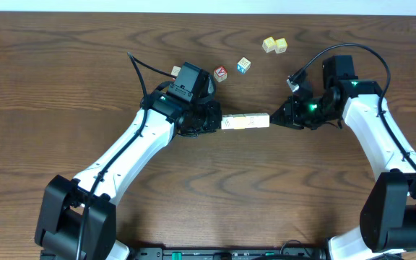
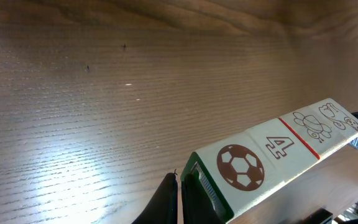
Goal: Lift 4 blocks
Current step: 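Keep holding the lifted block row steady with both grippers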
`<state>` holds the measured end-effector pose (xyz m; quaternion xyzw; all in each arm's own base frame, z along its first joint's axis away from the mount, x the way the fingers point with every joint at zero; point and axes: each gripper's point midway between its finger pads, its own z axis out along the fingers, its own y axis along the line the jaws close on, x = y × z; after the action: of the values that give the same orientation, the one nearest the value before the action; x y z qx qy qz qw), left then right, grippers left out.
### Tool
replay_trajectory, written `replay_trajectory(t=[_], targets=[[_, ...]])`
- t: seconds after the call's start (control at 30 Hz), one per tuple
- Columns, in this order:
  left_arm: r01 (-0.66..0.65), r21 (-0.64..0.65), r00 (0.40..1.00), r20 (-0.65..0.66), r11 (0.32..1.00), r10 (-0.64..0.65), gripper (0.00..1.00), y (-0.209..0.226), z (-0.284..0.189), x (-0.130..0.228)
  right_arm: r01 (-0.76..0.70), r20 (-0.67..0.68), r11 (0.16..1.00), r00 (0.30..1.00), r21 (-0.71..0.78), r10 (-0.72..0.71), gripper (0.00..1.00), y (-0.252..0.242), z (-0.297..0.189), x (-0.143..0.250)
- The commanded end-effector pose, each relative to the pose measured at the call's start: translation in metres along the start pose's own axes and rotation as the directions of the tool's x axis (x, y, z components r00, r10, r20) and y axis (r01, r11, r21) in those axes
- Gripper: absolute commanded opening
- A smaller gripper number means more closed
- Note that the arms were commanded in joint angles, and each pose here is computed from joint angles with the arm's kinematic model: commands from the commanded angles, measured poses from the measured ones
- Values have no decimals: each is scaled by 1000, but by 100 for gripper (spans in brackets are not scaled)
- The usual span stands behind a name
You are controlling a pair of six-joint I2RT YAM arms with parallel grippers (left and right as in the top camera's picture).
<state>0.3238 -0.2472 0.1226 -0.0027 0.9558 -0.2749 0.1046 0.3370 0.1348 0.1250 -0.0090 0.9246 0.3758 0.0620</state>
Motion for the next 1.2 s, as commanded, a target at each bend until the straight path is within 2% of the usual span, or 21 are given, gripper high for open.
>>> replay_trajectory(t=[0.0,1.17], targets=[[-34,143,998,-54,989,42,7,-37,-4,14,47,-37,983,998,-179,-54,1,49,4,10],[-34,143,998,-53,989,42,7,-37,-4,13,48,-34,986,998,-161,-55,1,46,5,9]])
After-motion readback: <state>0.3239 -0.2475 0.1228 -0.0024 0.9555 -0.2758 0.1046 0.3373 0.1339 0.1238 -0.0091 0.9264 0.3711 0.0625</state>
